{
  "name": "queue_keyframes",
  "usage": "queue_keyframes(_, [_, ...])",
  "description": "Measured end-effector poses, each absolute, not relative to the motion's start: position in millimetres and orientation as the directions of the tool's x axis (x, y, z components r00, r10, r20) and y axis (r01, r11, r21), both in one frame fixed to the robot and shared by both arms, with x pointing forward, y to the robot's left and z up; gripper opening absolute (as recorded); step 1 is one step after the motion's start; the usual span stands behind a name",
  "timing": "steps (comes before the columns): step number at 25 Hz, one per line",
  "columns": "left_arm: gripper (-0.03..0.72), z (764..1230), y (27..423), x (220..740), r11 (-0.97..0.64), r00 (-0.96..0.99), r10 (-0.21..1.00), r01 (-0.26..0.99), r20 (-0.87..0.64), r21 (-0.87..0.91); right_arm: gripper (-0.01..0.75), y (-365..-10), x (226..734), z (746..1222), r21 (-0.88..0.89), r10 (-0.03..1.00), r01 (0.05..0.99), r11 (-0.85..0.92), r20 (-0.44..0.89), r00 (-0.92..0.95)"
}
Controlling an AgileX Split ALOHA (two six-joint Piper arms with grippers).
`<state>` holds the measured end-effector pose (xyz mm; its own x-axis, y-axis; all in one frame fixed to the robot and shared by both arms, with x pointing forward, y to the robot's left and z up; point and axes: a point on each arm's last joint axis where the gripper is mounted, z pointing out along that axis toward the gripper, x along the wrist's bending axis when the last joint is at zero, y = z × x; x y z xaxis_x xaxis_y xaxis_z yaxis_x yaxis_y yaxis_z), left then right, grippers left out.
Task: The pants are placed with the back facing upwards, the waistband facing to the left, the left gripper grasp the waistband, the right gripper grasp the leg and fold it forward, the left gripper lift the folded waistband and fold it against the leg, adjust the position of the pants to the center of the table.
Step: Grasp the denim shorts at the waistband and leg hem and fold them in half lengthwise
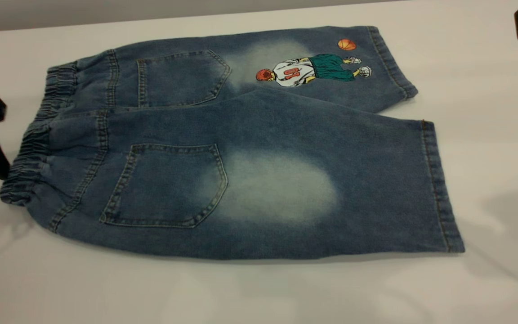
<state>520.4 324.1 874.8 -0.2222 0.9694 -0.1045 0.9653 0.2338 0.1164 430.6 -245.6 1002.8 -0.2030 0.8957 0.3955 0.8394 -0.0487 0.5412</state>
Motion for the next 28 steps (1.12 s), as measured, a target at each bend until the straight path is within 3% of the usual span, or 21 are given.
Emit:
queue_keyframes(17, [0.446,834,323,533,0.256,-0.248,0.962,0.965,-0.118,0.060,0.437,-246,431,1003,0.546,0.898,0.836,-0.050,0.391,-0.202])
queue_keyframes(22, [0.349,828,322,533,0.289,-0.280,0.951,0.956,-0.128,0.053,0.437,-246,432,1001,0.539,0.898,0.841,-0.050,0.392,-0.198])
queue_keyframes(28, [0.141,826,322,534,0.307,-0.298,0.945,0.950,-0.135,0.055,0.437,-245,438,989,0.485,0.900,0.873,-0.048,0.401,-0.173])
